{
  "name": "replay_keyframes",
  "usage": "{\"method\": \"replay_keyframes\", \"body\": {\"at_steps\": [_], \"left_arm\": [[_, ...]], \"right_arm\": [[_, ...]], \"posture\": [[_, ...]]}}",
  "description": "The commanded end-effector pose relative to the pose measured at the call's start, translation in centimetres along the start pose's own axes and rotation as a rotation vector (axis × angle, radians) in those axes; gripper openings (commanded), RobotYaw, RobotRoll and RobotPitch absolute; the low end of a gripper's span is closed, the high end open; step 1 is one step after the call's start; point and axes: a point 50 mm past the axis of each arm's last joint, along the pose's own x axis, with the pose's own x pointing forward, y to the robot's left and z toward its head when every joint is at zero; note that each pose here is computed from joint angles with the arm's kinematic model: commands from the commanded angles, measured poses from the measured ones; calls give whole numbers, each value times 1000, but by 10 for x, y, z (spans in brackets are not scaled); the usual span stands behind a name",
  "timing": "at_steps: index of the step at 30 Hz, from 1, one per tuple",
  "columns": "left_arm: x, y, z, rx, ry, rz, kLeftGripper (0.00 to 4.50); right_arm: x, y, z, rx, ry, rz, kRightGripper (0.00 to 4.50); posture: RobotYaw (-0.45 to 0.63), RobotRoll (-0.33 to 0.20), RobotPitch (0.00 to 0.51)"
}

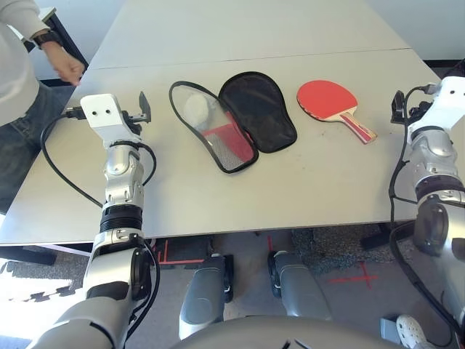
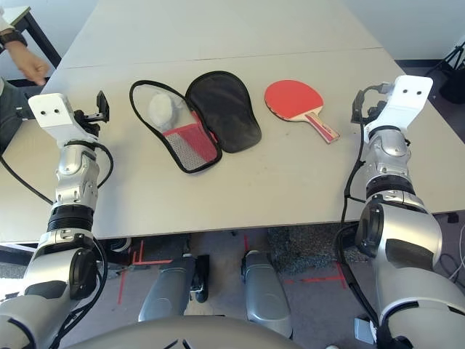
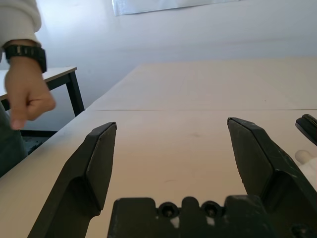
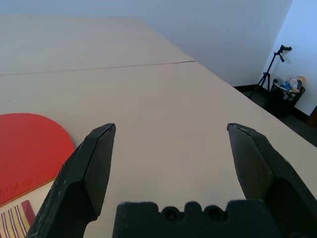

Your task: Store the ping-pong paddle in its case and zip it.

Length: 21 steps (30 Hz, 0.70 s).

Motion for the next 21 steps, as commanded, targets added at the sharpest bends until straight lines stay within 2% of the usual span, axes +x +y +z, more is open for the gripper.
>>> {"method": "replay_keyframes", "body": {"at_steps": [1, 5, 8, 15, 21], "left_arm": [[-6, 7, -4, 10, 24, 11, 4500], [-9, 7, -8, 9, 39, 17, 4500], [-7, 10, 2, -6, 8, 37, 4500], [6, -4, 54, -102, -45, -128, 4500], [-1, -35, 91, -125, -40, -437, 4500]], "right_arm": [[0, 7, -3, 9, 16, 14, 4480], [0, 8, -4, 8, 19, 23, 4480], [-1, 7, -5, 7, 23, 24, 4480], [-2, 4, -8, 4, 36, 23, 4480], [-2, 10, -11, 8, 49, 50, 4480]], "posture": [[122, 0, 138], [119, 0, 148], [108, 0, 154], [116, 0, 165], [121, 0, 173]]}}
